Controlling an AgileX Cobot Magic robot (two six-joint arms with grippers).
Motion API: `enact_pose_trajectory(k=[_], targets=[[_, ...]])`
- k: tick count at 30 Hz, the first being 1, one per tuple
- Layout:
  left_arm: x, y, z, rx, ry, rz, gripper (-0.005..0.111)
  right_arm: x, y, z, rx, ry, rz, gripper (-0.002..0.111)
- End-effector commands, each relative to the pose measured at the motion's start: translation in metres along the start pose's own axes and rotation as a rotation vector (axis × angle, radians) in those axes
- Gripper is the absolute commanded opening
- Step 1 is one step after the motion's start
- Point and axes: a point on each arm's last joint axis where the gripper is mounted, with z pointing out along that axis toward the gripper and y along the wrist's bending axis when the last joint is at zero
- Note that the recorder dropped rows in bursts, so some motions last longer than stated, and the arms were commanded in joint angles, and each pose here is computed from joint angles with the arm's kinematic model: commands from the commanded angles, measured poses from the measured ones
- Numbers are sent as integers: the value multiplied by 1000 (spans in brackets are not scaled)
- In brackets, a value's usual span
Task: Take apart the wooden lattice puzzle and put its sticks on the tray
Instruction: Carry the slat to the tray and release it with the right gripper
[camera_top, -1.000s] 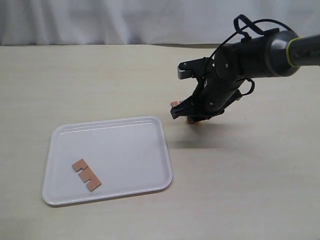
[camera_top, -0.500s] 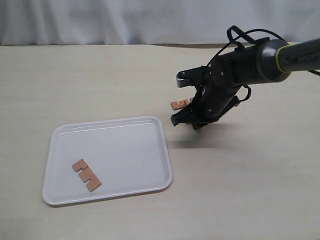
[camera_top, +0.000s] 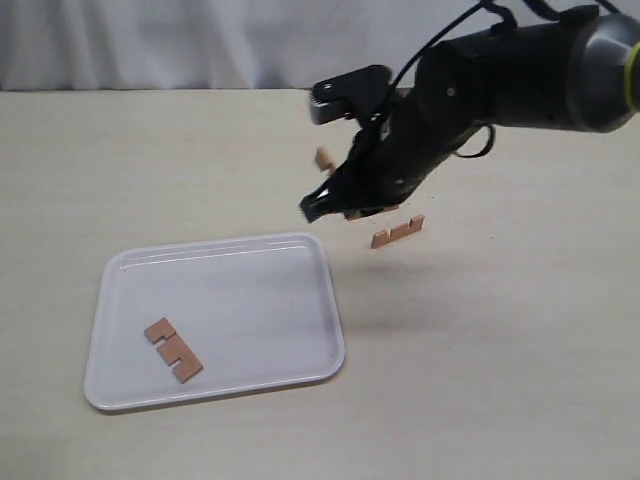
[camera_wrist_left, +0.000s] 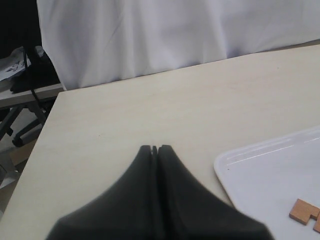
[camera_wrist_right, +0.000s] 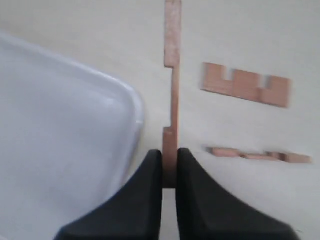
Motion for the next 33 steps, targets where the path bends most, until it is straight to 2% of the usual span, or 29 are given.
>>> enact_pose_trajectory(k=[1,4,7,10,15,18,21,25,27,29,33], targets=[[0,1,0,-12,-8,1,0,3,64,4,-184,-15,-213,5],[0,1,0,-12,-8,1,0,13,105,17,-321,-2,-355,5],[0,1,0,-12,-8,1,0,21,129,30,-436,1,-387,4],[0,1,0,-12,-8,1,0,25,135,46,-489,10,-328,4],[0,1,0,-12,-8,1,0,26,131,65,-439,9,-255,6],[0,1,0,-12,-8,1,0,24,130,66,-424,-9,-244,21],[0,1,0,-12,-8,1,0,22,128,64,-402,-33,-268,50],[0,1,0,-12,-8,1,0,8,127,43,-369,-85,-355,79],[0,1,0,-12,-8,1,0,-3,125,23,-344,-129,-370,83],[0,1,0,-12,-8,1,0,-14,119,3,-296,-169,-347,83],[0,1,0,-12,-8,1,0,-31,85,-30,-117,-230,-247,83]])
